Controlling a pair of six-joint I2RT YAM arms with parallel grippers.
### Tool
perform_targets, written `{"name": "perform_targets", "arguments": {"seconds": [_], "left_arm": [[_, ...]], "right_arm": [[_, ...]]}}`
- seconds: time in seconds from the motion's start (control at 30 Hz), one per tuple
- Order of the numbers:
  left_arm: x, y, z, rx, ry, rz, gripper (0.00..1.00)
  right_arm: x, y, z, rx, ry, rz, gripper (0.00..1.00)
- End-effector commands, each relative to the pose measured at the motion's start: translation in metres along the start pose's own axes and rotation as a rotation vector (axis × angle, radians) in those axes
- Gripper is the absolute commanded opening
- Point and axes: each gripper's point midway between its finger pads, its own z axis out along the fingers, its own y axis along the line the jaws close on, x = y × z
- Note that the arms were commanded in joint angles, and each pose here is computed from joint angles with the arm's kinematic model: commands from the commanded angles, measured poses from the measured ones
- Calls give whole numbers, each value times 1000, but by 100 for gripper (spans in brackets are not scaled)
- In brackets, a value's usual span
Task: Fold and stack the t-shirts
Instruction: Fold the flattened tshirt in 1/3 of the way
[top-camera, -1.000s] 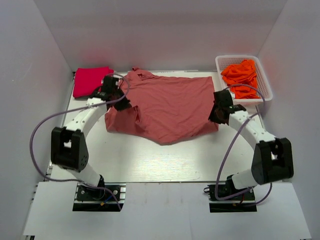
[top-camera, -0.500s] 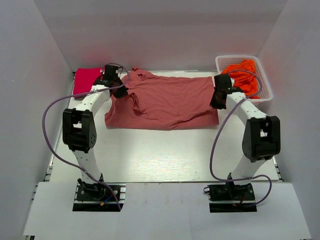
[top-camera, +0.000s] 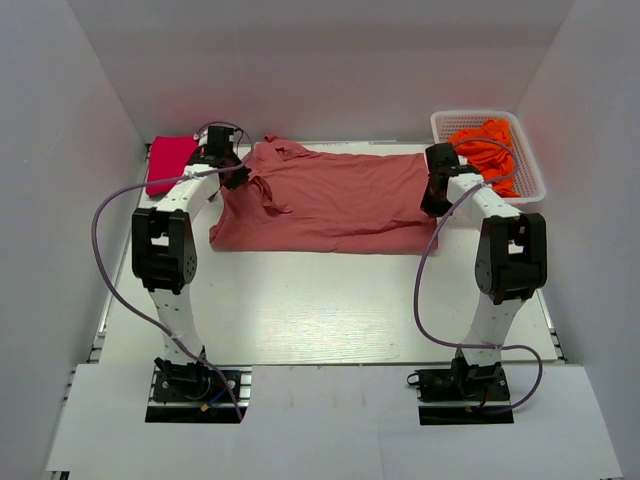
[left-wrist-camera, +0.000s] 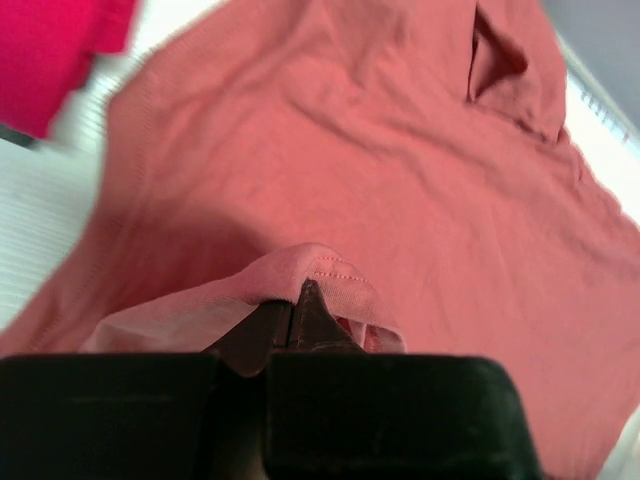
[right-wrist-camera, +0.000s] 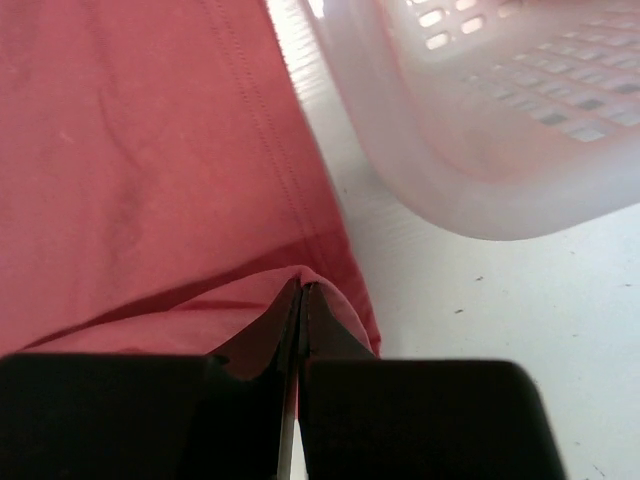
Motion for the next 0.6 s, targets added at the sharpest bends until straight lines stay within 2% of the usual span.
{"name": "perform_targets", "arguments": {"seconds": [0.0, 0.13, 0.27, 0.33, 0.57], "left_arm": [[-36, -1, -35, 19, -137, -39, 0], [-44, -2, -61, 66, -207, -62, 0], [-40, -5, -66, 115, -213, -51, 0], [-33, -4, -55, 104, -176, -45, 0], [-46, -13, -35, 84, -177, -22, 0]], "right_arm": [[-16, -14, -10, 45, -39, 35, 0], [-11, -3, -17, -33, -24, 17, 0], [-14, 3, -22, -66, -37, 20, 0], [-16, 5, -22, -74, -45, 21, 0], [-28, 2, -15, -22, -31, 27, 0]]}}
